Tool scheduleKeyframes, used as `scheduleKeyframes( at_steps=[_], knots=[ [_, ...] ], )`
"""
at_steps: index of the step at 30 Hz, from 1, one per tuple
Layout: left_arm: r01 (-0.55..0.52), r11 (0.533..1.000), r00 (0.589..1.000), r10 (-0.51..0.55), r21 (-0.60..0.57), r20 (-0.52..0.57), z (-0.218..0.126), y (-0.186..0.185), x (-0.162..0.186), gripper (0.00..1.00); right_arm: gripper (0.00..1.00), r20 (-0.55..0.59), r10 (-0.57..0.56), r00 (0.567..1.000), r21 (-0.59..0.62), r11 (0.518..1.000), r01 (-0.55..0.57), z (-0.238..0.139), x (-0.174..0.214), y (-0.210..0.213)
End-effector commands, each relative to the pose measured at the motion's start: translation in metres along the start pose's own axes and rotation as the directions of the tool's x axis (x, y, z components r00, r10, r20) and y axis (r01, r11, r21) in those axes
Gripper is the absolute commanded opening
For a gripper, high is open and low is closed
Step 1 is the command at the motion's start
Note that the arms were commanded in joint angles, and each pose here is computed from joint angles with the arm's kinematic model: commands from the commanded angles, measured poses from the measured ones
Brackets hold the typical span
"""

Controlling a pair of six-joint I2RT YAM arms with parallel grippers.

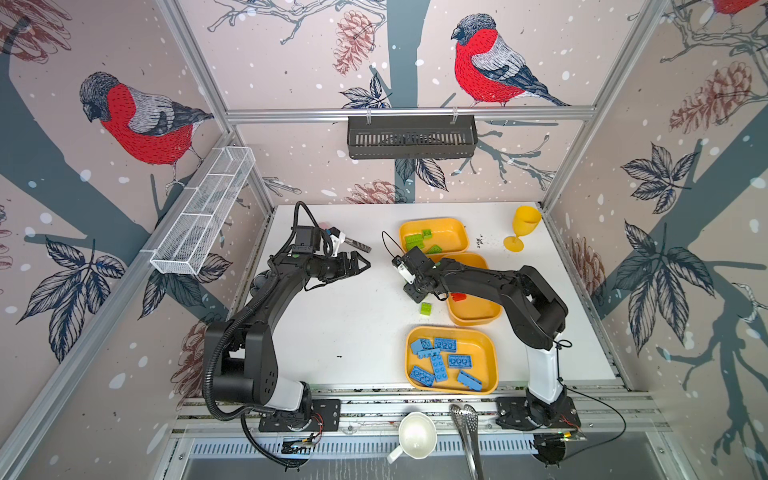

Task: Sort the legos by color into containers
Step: 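Move the right gripper back and lower over a lime-green 2x4 brick, then close the right gripper on the lime-green brick and lift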

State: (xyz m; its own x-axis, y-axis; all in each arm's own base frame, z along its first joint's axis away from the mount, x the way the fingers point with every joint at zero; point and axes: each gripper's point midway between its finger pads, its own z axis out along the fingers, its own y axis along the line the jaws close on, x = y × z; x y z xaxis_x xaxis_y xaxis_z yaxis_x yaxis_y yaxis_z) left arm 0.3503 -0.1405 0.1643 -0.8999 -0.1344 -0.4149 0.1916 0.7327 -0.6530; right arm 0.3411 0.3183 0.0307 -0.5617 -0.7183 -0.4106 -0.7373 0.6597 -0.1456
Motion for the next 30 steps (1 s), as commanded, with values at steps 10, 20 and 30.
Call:
scheduleKeyframes(
  at_steps=[10, 20, 30],
  knots=[
    [-0.020, 1.000, 1.000, 0.020, 0.008, 0.010, -0.001, -0.002, -0.004, 0.95, 0.45, -0.056, 0.000, 0.998, -0.156, 0.988, -0.008, -0.017, 0.023, 0.029],
    [-0.029, 0.999, 1.000, 0.030, 0.034, -0.009, -0.001, -0.008, -0.007, 0.95, 0.46, -0.030, -0.010, 1.000, -0.217, 0.976, 0.004, -0.016, 0.007, 0.046],
    [-0.016, 1.000, 1.000, 0.016, 0.012, 0.015, 0.002, -0.004, -0.019, 0.93, 0.51, 0.036, 0.039, 0.999, -0.109, 0.993, -0.035, -0.048, -0.033, 0.046]
  ],
)
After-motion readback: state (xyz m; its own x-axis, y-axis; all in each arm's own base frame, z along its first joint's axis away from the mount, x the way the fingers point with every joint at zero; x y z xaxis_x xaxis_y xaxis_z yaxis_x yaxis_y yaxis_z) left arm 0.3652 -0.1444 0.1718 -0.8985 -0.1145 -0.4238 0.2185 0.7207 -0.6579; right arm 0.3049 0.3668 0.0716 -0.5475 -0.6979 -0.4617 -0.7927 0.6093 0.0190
